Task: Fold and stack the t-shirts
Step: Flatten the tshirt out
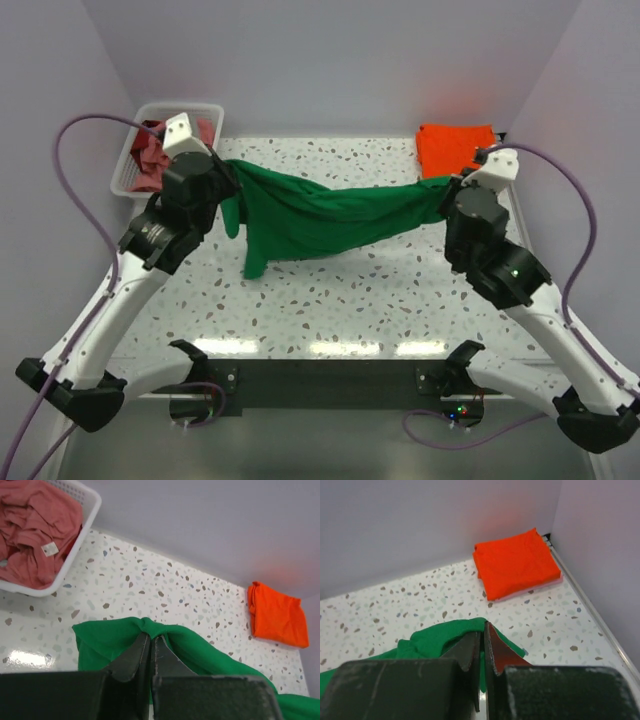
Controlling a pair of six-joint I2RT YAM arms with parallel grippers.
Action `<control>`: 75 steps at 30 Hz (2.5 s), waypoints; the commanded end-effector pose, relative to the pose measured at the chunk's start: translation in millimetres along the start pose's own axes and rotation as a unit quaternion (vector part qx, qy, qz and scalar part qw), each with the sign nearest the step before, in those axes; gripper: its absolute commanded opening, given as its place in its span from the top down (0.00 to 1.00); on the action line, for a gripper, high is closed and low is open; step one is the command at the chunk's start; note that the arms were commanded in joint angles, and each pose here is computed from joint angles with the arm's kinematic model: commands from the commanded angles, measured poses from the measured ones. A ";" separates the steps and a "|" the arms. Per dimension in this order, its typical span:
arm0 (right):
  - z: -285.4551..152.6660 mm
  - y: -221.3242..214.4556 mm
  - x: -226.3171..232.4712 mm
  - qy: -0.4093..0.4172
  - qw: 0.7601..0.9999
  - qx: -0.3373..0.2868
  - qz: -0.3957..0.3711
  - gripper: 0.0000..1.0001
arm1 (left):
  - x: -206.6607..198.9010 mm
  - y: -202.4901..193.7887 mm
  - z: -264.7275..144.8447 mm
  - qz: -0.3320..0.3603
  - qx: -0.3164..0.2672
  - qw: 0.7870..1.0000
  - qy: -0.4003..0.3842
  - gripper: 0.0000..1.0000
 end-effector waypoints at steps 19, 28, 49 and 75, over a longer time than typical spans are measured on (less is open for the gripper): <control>-60.9 125.6 -22.4 0.094 0.987 -0.091 0.088 1.00 | 23.9 94.7 -117.7 -0.088 -0.153 0.980 -0.097 1.00; 43.8 24.6 44.7 0.009 0.998 0.032 -0.050 1.00 | 8.7 -46.1 36.5 0.012 0.067 0.998 0.019 1.00; 276.5 -125.1 38.2 -0.056 0.968 0.223 -0.101 0.01 | 61.2 -142.7 162.0 0.086 0.232 0.958 0.143 0.00; -14.6 -369.3 182.5 0.226 0.827 0.493 -0.149 0.01 | 115.4 -182.6 43.5 -0.033 0.218 0.962 0.163 0.00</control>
Point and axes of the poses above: each gripper's point midway between its finger pads, its own z axis out along the fingers, its own x axis along the line the jaws close on, y = z × x, the point moved 3 cm from there along -z, back along the fingers, and after that the axes turned 9 degrees about z, right-handed, at the moved point
